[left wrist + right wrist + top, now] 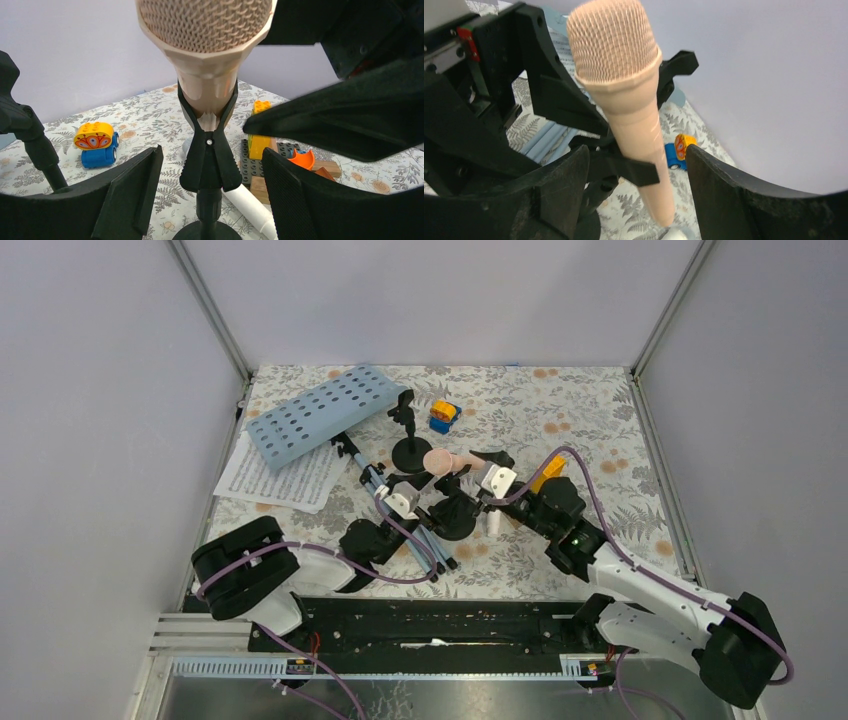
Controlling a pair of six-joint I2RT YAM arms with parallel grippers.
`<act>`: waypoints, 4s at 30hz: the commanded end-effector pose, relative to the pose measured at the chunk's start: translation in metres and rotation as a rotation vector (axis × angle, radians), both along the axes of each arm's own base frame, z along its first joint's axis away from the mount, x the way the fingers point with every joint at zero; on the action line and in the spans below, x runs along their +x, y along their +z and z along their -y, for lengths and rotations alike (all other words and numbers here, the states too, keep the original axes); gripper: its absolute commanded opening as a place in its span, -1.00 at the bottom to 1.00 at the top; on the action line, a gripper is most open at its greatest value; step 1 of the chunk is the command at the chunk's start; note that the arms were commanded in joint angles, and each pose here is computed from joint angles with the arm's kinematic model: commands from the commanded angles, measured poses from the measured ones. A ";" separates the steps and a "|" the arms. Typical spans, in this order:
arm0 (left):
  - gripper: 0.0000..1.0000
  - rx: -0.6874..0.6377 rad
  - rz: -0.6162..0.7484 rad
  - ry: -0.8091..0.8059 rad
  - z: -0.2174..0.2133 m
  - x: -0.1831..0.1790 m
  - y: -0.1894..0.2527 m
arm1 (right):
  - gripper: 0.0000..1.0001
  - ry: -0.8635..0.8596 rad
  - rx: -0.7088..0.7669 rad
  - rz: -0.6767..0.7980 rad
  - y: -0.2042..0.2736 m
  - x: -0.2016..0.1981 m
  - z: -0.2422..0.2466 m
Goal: Pack up the instrument practice props
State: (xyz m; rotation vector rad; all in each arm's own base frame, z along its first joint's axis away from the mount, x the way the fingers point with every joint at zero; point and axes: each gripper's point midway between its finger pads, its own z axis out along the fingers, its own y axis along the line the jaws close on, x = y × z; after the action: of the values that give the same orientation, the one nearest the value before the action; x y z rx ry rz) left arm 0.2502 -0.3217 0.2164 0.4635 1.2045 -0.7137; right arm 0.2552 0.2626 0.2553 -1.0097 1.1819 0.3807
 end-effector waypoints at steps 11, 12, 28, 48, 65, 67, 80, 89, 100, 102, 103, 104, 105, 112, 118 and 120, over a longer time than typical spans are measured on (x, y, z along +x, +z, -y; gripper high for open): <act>0.53 -0.101 0.039 -0.005 0.003 0.000 0.026 | 0.24 0.137 -0.062 0.200 0.049 0.004 -0.033; 0.53 -0.102 0.041 -0.004 0.003 0.001 0.027 | 0.20 0.139 -0.071 0.197 0.046 0.006 -0.034; 0.56 -0.134 0.001 0.017 0.001 0.005 0.023 | -0.72 0.133 -0.091 0.174 0.041 0.016 -0.042; -1.00 -0.163 -0.075 0.042 0.003 0.013 0.007 | -1.00 0.168 0.012 0.228 0.100 -0.005 -0.034; -1.00 -0.051 -0.093 0.301 -0.058 0.041 0.009 | -1.00 -0.762 0.234 -0.357 0.086 0.074 0.076; -1.00 -0.053 -0.093 0.319 -0.068 0.042 0.010 | -0.99 -0.807 0.240 -0.440 0.062 0.080 0.073; -1.00 -0.036 -0.095 0.307 -0.078 0.033 0.008 | -1.00 -0.902 0.181 -0.971 -0.106 0.127 0.042; -1.00 -0.045 -0.099 0.298 -0.076 0.033 0.008 | -0.83 -0.920 0.145 -1.137 -0.176 0.139 0.023; -1.00 -0.065 -0.112 0.299 -0.075 0.034 0.007 | 0.13 -0.979 0.103 -1.204 -0.221 0.147 0.021; -1.00 -0.069 -0.114 0.297 -0.075 0.034 0.007 | 0.26 -0.959 0.100 -1.221 -0.222 0.146 0.017; -1.00 -0.069 -0.116 0.295 -0.075 0.034 0.007 | 0.31 -0.953 0.099 -1.224 -0.222 0.146 0.017; -1.00 -0.069 -0.119 0.293 -0.074 0.033 0.006 | 0.37 -0.947 0.102 -1.222 -0.219 0.146 0.016; -1.00 -0.070 -0.121 0.291 -0.074 0.034 0.005 | 0.43 -0.940 0.108 -1.217 -0.215 0.146 0.015; -0.98 -0.059 -0.123 0.286 -0.071 0.035 0.002 | 0.70 -0.779 0.203 -1.154 -0.147 0.140 0.005; -1.00 -0.017 -0.069 0.320 -0.069 0.051 0.007 | 0.76 -0.675 0.308 -1.050 -0.083 0.118 0.015; -1.00 -0.025 -0.048 0.320 -0.070 0.058 0.009 | 0.77 -0.672 0.339 -1.020 -0.068 0.109 0.024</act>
State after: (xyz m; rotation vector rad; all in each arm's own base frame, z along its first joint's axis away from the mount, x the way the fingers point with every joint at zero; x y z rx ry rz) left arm 0.2927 -0.2521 0.1954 0.2473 1.3879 -0.4708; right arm 0.3735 0.2464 0.1418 -0.0047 2.3079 0.4812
